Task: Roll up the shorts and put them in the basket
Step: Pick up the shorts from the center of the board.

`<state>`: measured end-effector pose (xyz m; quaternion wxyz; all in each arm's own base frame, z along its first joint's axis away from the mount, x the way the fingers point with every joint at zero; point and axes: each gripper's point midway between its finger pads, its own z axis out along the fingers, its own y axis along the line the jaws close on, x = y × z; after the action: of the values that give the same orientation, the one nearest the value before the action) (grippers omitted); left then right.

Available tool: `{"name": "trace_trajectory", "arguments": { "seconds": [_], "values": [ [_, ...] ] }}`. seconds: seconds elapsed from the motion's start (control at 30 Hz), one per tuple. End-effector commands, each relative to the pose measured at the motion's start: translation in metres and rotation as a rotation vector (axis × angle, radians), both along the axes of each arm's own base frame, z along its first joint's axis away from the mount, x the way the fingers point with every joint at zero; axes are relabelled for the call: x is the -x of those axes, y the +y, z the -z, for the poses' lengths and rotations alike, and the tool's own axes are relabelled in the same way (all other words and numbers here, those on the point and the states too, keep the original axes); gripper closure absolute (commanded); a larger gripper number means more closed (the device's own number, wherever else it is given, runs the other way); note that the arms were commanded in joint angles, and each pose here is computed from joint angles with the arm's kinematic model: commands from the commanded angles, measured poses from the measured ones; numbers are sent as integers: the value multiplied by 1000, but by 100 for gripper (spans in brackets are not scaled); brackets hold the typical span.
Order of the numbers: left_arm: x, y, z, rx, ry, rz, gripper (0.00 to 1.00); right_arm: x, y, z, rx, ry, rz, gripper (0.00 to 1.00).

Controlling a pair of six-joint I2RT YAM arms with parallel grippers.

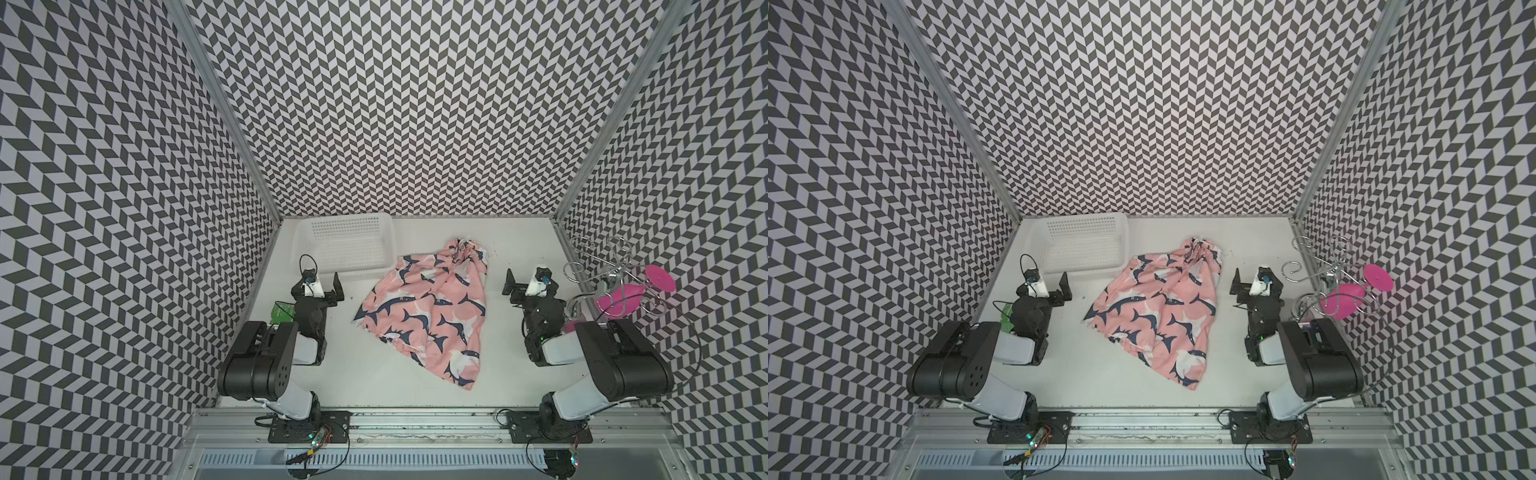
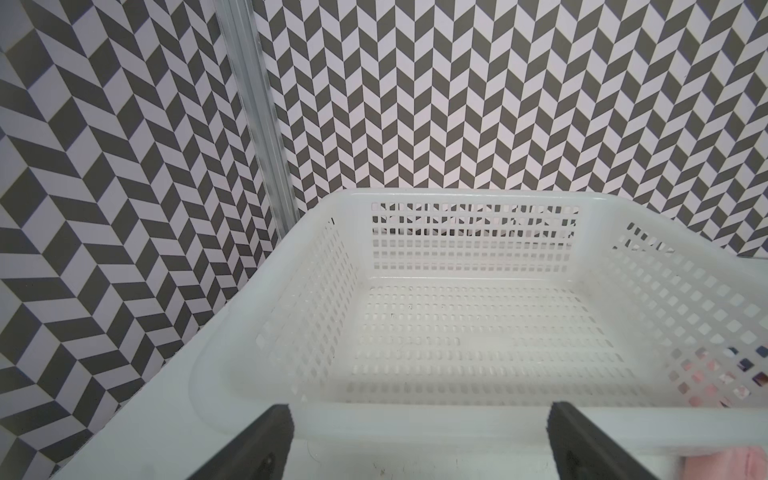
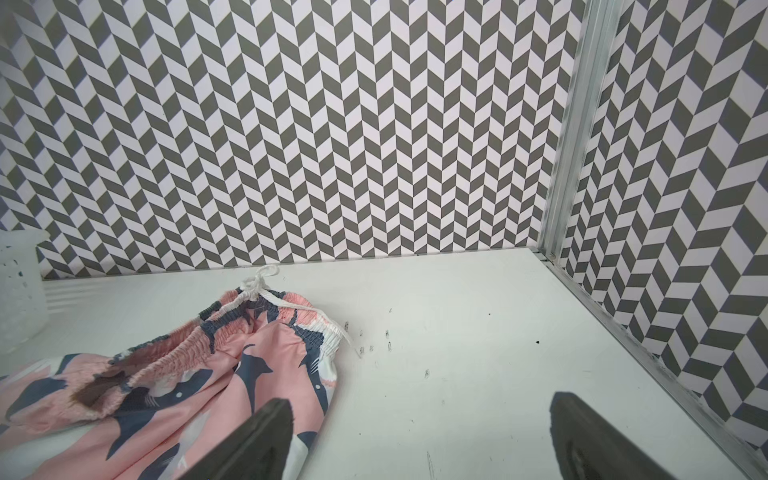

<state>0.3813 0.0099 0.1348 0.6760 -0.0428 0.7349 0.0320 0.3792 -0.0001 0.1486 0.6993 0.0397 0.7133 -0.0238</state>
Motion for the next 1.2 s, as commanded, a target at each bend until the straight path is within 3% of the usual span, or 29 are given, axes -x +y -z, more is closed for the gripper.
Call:
{"name": "trace_trajectory", "arguments": {
  "seconds": [0.0,0.7,0.9,1.0,1.07,1.13,1.17],
  "values": [
    [-3,0,-10,-1,-24,5,0,-1,0,-10,-9,-41,-3,0],
    [-3,3,-17,4,-36,-5,0,2,-1,-16,-11,-57,8,1],
    [-25,17,-39,32,46,-87,0,-8,8,-35,-3,27,-39,0],
    [-26,23,-65,191,-4,-90,0,-16,15,-57,-55,36,-78,0],
    [-24,31,-76,367,-29,-117,0,-15,29,-75,-70,2,-155,0],
    [-23,46,-74,621,-14,-186,0,-12,31,-98,-154,-39,-170,0],
    [-25,43,-77,679,-11,-139,0,-12,31,-105,-202,-42,-174,0]
  ]
}}
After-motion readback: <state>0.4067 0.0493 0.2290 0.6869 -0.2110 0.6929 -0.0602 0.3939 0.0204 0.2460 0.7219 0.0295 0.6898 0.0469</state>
